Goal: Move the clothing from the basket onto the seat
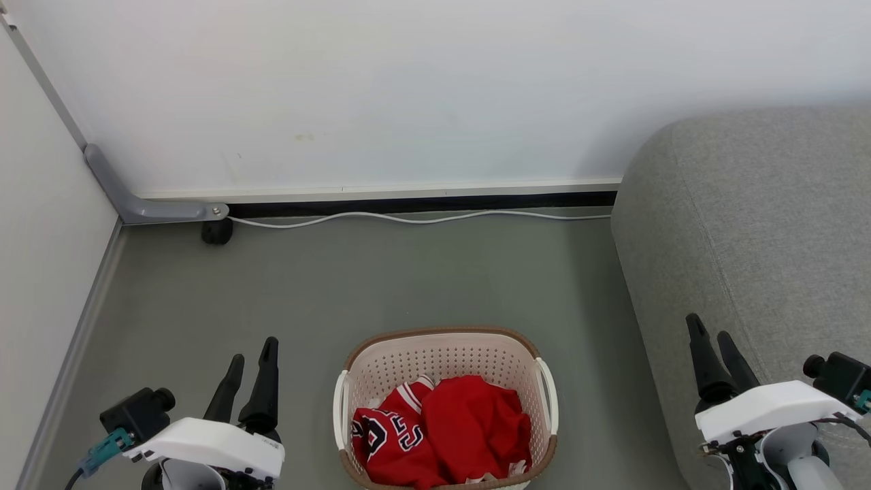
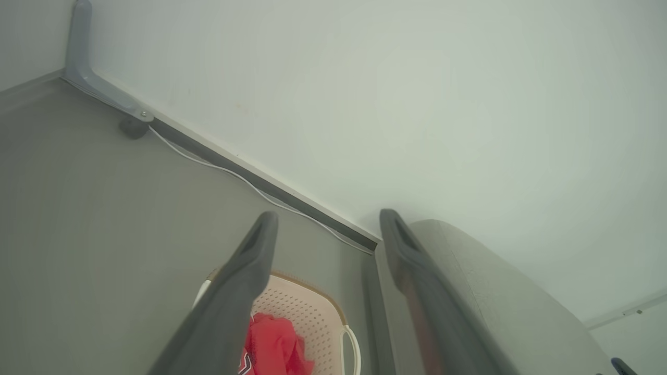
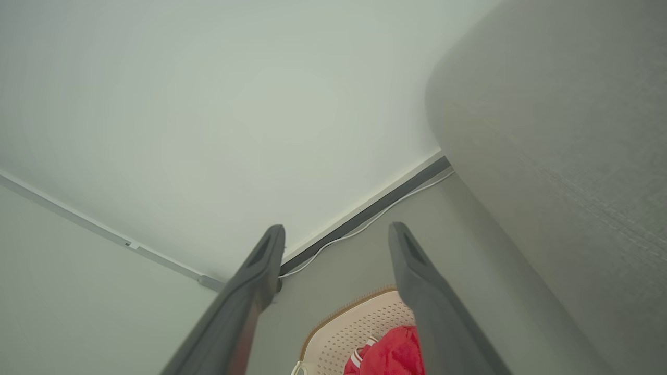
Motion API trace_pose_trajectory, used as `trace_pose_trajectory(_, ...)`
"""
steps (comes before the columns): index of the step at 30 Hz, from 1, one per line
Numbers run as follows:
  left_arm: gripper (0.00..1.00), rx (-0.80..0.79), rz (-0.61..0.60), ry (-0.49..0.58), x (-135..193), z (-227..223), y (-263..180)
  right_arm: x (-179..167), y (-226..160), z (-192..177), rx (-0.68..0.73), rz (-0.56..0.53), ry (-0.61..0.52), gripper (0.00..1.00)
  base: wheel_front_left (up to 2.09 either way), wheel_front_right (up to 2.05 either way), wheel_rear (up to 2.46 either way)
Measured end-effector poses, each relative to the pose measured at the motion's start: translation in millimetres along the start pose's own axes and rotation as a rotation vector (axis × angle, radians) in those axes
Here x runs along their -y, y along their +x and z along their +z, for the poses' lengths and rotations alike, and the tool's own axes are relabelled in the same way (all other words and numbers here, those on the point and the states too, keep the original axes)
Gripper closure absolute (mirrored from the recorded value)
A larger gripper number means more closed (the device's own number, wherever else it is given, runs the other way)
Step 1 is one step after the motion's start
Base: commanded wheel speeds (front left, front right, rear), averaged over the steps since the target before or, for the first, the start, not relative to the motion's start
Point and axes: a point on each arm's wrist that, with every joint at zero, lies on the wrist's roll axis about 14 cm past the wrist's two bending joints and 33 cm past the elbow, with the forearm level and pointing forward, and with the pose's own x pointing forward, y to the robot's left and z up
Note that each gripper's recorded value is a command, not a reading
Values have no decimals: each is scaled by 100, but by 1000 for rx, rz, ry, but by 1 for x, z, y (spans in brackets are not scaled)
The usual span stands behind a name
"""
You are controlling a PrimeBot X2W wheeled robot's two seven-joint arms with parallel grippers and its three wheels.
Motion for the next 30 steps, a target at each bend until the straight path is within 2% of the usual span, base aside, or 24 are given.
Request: trace_pose_trajectory(30, 0, 2, -78, 404, 14, -3, 10, -14, 13, 1, 2, 71, -389, 0, 0, 0, 0)
